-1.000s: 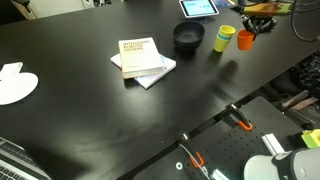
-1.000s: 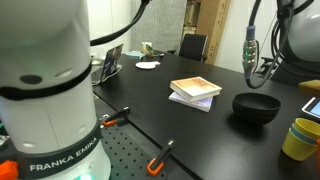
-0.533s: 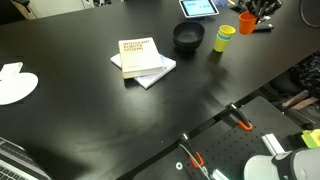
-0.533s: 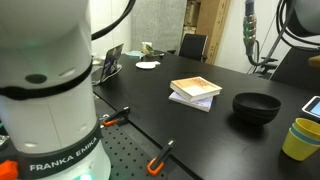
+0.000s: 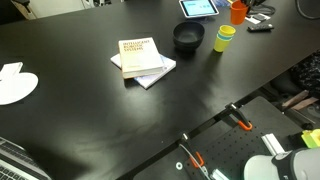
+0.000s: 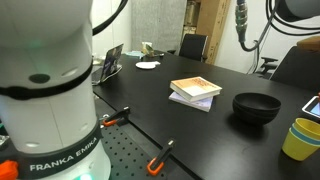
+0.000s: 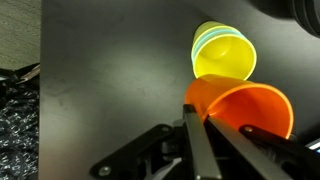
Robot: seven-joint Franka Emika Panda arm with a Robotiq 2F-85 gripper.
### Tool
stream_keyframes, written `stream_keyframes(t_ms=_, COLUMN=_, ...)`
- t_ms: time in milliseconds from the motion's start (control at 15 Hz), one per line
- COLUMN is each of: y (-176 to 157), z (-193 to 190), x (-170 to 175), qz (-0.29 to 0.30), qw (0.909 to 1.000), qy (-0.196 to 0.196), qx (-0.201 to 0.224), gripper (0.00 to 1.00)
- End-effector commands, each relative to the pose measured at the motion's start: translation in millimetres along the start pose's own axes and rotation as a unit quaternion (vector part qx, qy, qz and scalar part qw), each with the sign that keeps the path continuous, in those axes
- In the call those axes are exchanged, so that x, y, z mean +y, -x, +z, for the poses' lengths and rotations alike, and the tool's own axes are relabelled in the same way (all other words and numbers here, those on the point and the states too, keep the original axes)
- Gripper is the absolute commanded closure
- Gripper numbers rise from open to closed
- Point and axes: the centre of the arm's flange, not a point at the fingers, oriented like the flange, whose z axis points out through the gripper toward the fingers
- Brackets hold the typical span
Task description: Stack the cups on top of eachother
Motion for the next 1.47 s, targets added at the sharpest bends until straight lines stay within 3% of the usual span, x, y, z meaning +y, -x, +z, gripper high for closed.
stream_keyframes(t_ms=0, y=8, z=-7, x=-13, qz=-0.003, qw=1.0000, qy=0.003, qx=0.000, gripper=0.98)
stream_keyframes(t_ms=1400, y=24, z=52, x=-34, qz=-0.022, qw=0.9985, qy=0.022, qx=-0.044, gripper=0.98)
